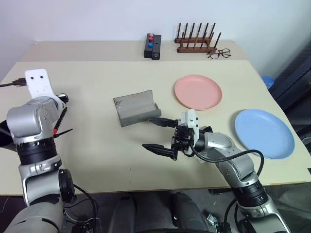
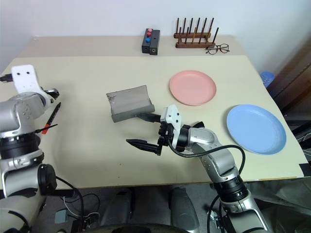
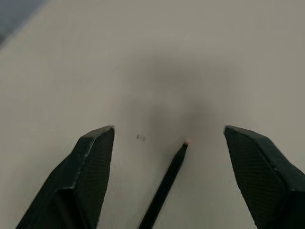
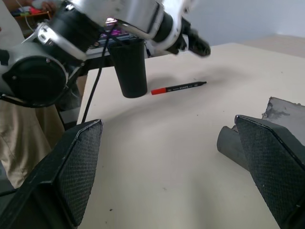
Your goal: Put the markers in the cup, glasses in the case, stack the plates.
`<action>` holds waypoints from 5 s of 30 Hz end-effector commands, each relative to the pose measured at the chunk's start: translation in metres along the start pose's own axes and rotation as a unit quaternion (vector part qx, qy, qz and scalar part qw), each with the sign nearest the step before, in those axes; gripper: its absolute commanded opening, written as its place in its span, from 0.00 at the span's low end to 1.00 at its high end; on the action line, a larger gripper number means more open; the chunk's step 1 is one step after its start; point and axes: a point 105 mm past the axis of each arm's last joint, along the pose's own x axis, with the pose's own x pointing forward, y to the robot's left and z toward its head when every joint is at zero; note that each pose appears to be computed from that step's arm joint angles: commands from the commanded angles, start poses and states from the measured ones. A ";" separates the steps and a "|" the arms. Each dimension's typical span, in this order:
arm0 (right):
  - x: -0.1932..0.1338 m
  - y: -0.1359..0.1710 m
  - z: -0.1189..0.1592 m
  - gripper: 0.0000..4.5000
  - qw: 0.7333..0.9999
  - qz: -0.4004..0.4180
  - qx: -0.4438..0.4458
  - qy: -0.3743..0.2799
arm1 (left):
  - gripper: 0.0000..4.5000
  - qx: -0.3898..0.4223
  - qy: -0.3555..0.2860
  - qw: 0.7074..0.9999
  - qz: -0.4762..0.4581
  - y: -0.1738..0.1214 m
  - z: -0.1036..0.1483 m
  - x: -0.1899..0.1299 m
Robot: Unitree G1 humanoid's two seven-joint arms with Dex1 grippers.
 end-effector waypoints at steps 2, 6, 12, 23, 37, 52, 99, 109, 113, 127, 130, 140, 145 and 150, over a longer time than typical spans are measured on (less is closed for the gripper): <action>0.001 0.003 0.009 1.00 1.000 -0.004 -0.014 -0.014 | 0.86 -0.019 0.014 1.000 -0.002 -0.002 0.004 0.008; 0.000 0.003 0.009 1.00 1.000 -0.010 -0.013 -0.015 | 0.86 -0.026 0.045 0.999 0.013 0.006 -0.007 0.017; -0.001 0.002 0.008 1.00 1.000 -0.010 -0.012 -0.014 | 0.86 -0.040 0.091 0.995 0.032 0.013 -0.028 0.022; -0.001 0.003 0.008 1.00 1.000 -0.002 -0.011 -0.011 | 0.58 -0.128 0.111 0.985 0.010 0.006 -0.041 0.020; -0.003 0.002 0.008 1.00 1.000 -0.004 -0.011 -0.005 | 0.01 -0.147 -0.054 0.975 -0.159 -0.048 0.015 -0.006; -0.002 -0.010 0.054 1.00 0.995 0.012 -0.085 -0.045 | 0.01 -0.040 -0.516 0.854 -0.062 0.036 0.093 -0.138; 0.012 0.008 0.033 1.00 0.995 0.058 -0.067 -0.046 | 0.68 -0.053 -0.416 0.895 0.152 0.112 -0.025 -0.123; 0.010 0.006 0.032 1.00 0.996 0.053 -0.068 -0.038 | 0.68 -0.046 -0.429 0.896 0.104 0.092 -0.008 -0.123; 0.005 -0.003 0.031 1.00 0.996 0.034 -0.072 -0.030 | 0.81 0.022 -0.368 0.923 -0.108 0.015 0.006 -0.102; 0.001 -0.008 0.029 1.00 0.996 0.010 -0.084 -0.017 | 0.99 0.247 -0.109 0.801 -0.534 -0.122 -0.031 -0.086; -0.003 -0.003 0.026 1.00 0.995 0.011 -0.095 0.000 | 0.99 0.296 -0.068 0.746 -0.593 -0.140 -0.048 -0.089; -0.037 -0.009 0.022 1.00 0.985 -0.008 -0.139 0.101 | 0.99 0.380 -0.023 0.696 -0.609 -0.158 -0.054 -0.072; -0.075 -0.033 0.014 1.00 0.967 -0.094 -0.154 0.178 | 0.60 0.386 -0.023 0.664 -0.640 -0.163 -0.060 -0.081; -0.100 -0.044 0.017 1.00 0.959 -0.142 -0.147 0.195 | 0.06 0.402 -0.016 0.640 -0.655 -0.159 -0.069 -0.088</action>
